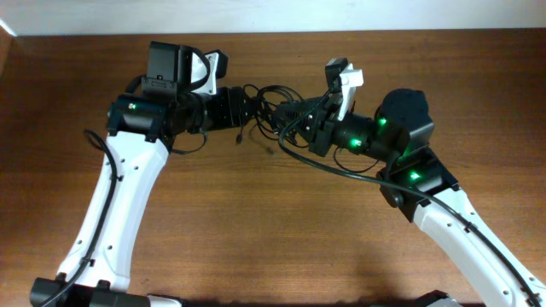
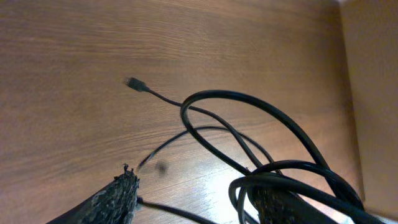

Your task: Untangle cables

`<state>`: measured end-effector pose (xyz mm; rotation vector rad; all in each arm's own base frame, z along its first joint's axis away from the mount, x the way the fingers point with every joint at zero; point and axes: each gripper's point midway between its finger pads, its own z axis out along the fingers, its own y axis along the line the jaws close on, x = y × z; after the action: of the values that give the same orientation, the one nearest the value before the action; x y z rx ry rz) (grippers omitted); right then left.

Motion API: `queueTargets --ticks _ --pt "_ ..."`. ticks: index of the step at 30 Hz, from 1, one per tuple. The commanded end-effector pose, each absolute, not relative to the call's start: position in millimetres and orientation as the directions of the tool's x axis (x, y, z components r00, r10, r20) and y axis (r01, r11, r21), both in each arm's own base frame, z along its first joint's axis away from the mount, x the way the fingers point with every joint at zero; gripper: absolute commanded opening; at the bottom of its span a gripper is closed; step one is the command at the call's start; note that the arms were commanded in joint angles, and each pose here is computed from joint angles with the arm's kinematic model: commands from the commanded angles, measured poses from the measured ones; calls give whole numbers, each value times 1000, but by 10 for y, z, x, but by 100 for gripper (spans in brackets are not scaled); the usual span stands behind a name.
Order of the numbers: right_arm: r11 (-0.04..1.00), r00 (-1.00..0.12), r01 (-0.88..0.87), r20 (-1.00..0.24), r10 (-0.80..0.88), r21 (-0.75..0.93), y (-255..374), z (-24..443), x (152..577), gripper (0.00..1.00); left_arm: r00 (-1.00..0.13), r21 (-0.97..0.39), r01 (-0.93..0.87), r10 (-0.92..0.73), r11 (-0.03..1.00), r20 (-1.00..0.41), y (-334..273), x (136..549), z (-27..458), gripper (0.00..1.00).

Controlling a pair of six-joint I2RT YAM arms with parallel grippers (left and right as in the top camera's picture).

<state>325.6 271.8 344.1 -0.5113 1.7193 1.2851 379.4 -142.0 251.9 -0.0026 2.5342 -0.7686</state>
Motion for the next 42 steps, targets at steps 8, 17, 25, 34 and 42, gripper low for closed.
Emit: queueTargets --ticks 8,17,25,34,42 --pt "291 -469 -815 -865 176 501 2712 3780 3009 4 -748 -347 -389 -512 853 -422 -563 4030 2193 46" --pt "324 -468 -800 -863 189 505 2689 3755 3073 4 -867 -396 141 -80 907 -491 -1111 3936 2307 99" --pt "358 -504 -763 -842 190 538 2548 3658 3173 4 -647 -388 696 292 604 -705 -1676 3652 2620 99" --pt "214 -525 -807 -835 164 550 2390 3820 3023 4 -520 -333 811 332 480 -787 -1798 3588 2756 90" --pt "181 -543 -807 -827 147 562 2259 3825 2998 4 -494 -325 830 327 454 -806 -1808 3583 2802 89"
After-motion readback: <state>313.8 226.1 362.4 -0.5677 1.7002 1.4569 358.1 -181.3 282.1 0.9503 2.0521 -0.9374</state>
